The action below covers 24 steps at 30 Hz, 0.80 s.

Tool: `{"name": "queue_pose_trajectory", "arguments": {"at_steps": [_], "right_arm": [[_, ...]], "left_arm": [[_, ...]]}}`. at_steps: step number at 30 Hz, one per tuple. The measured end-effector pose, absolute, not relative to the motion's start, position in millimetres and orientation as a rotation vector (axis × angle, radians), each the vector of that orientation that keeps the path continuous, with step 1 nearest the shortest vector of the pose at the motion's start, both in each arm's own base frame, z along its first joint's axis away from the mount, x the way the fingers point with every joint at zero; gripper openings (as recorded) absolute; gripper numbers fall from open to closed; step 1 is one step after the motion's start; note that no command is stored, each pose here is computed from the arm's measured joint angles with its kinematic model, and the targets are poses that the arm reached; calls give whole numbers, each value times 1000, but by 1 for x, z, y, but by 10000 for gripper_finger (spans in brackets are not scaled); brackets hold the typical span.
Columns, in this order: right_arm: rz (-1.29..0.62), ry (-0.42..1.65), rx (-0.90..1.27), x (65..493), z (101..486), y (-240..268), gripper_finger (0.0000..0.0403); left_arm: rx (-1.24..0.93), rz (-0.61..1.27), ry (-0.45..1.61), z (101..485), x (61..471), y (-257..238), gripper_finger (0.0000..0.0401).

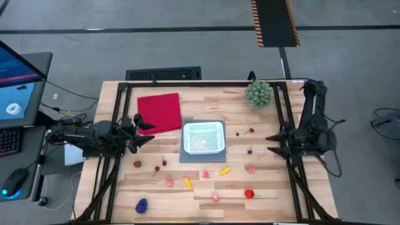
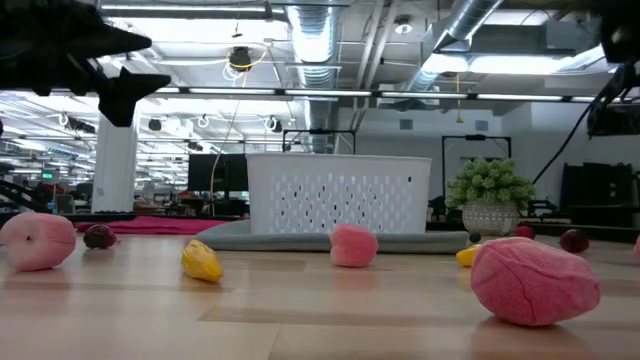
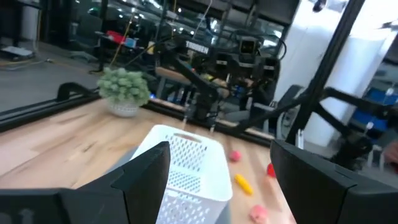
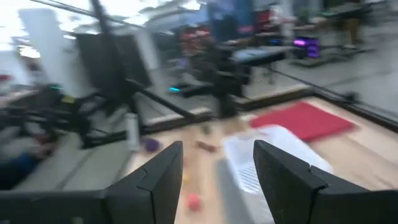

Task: Pick and placing Produce into tupperware
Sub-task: Put the right strawberry into the white basket

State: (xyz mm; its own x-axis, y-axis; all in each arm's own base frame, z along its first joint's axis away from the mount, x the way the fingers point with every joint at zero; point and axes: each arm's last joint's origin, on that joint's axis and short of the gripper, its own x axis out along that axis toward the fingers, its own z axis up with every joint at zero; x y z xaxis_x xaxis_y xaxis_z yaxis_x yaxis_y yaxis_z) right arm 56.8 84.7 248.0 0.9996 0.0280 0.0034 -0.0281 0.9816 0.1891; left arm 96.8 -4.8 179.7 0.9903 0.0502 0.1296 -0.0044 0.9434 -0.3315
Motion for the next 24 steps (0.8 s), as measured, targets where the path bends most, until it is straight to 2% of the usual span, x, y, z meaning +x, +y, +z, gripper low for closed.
{"name": "queue_pose_trajectory", "arguments": {"at_steps": [3, 6, 12, 19, 24], "right_arm": [[75, -35, 148, 65, 255, 92, 219], [7, -14, 86, 77, 259, 94, 219], [-102, 150, 2, 111, 265, 88, 219], [-180, 423, 108, 153, 251, 63, 219], [-253, 594, 223, 166, 237, 42, 219]], "left_arm": [[-336, -3, -139, 180, 97, -6, 269], [-365, 7, -150, 182, 97, -5, 269], [-359, 9, -155, 183, 97, -6, 269], [-334, 64, -190, 186, 97, -4, 269], [-331, 152, -146, 183, 101, -2, 269]]}}
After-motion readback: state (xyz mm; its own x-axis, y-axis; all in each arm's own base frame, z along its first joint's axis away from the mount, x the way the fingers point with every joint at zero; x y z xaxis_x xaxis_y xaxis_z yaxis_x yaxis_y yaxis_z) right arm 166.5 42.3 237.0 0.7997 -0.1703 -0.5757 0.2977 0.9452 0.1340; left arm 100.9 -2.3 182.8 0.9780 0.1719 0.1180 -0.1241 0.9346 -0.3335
